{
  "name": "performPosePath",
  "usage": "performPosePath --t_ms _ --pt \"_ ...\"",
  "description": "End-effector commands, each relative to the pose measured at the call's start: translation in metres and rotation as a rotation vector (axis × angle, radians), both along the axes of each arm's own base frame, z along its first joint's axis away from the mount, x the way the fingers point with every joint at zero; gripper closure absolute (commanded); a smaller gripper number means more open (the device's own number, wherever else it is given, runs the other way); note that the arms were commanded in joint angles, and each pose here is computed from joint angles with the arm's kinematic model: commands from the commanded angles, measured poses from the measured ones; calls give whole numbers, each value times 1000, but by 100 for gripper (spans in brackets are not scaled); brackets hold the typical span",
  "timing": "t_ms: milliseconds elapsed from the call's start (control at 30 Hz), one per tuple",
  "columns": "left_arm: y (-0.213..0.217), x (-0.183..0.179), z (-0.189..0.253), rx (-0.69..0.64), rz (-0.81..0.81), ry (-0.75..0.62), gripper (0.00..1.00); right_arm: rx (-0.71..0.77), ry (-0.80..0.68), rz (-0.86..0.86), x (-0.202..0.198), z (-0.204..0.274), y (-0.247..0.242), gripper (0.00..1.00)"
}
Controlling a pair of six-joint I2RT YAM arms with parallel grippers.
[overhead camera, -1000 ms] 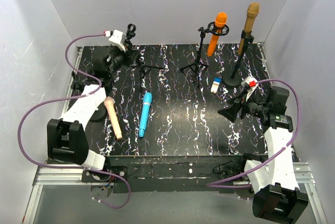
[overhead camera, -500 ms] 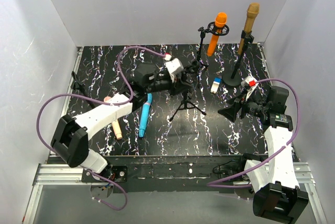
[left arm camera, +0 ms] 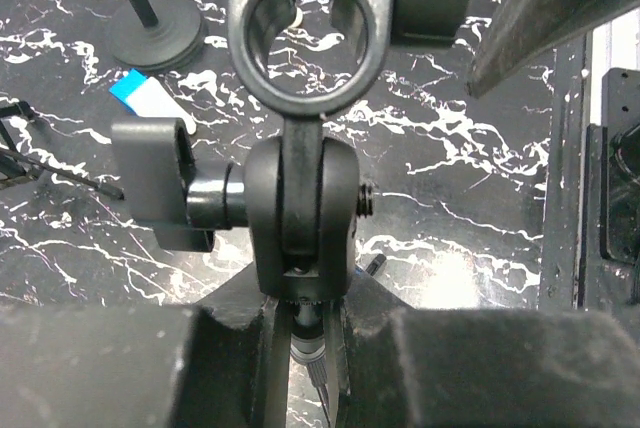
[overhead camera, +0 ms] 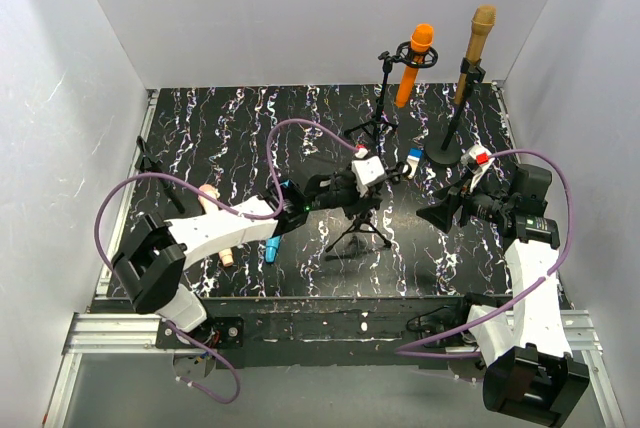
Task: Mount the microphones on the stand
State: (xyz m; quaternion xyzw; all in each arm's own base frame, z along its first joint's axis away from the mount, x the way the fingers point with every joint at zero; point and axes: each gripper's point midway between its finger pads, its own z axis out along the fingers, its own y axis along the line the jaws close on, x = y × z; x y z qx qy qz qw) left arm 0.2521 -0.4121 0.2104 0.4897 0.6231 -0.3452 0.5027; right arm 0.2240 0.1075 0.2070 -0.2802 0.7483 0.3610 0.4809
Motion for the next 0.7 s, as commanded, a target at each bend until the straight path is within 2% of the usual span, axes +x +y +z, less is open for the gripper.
performPosePath --t_ms 0,133,300,400,500,667 --pt "1 10 21 -59 65 -103 100 -10 -46 8 3 10 -1 18" --pt "8 16 0 -25 121 -92 100 -10 -43 7 3 9 -1 18" --pt "19 16 -3 -49 186 -49 64 -11 -45 5 3 9 -1 18" --pt "27 15 -3 -54 223 -20 47 -11 -45 5 3 9 -1 18" --pt "34 13 1 -57 247 3 35 -11 -45 5 3 9 -1 18" --pt "53 2 21 -90 284 21 24 -12 -45 -1 4 9 -3 18"
